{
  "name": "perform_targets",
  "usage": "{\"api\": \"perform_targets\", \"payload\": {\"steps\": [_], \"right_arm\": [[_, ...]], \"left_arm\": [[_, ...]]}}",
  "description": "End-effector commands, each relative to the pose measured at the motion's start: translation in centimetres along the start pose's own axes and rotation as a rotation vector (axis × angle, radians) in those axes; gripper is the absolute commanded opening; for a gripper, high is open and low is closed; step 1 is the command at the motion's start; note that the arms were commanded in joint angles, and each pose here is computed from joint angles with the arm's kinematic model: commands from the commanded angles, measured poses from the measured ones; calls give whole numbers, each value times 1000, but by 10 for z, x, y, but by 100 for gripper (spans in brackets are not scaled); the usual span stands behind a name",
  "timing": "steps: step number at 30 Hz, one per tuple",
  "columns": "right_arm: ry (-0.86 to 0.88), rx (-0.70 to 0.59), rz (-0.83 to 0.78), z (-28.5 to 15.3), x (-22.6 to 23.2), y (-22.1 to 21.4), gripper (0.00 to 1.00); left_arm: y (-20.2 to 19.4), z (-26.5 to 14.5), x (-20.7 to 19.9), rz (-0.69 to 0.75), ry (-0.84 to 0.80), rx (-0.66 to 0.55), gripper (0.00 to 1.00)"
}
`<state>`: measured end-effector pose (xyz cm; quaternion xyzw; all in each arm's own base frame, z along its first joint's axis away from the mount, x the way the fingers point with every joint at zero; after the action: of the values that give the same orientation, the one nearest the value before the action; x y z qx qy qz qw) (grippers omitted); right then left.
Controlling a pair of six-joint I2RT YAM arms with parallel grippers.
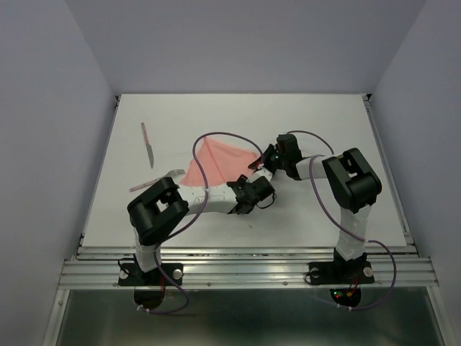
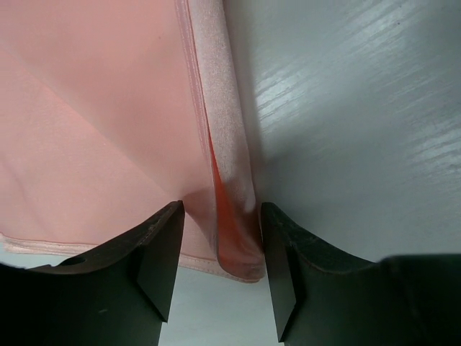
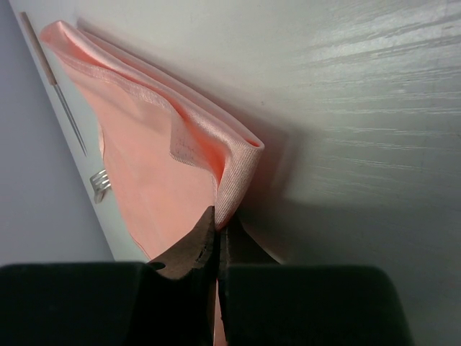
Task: Fold the napkin into a case and place the utensils inside
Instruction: Pick up the upper triangle-folded napkin from the center of the board.
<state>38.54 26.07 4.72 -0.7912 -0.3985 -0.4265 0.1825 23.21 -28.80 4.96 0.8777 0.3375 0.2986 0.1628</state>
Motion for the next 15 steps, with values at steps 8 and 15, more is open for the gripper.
{"api": "perform_targets", "payload": {"steps": [8, 15], "right_arm": [[33, -25, -11, -8, 14, 1, 1], [33, -25, -11, -9, 14, 1, 1]], "left_arm": [[14, -14, 8, 76, 133, -37, 69], [6, -8, 1, 139, 165, -16, 61]]}}
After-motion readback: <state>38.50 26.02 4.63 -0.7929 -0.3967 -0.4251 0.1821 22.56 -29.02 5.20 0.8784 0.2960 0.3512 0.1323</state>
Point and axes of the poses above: each gripper's point midway between its finger pads, its own z axis out along the fingers, its own x axis along the line the jaws close on, y = z × x, the point moved 3 cm from there along -z, back along the fingers, and after that the axes turned 11 degrees about z, right-handed, at the moved point
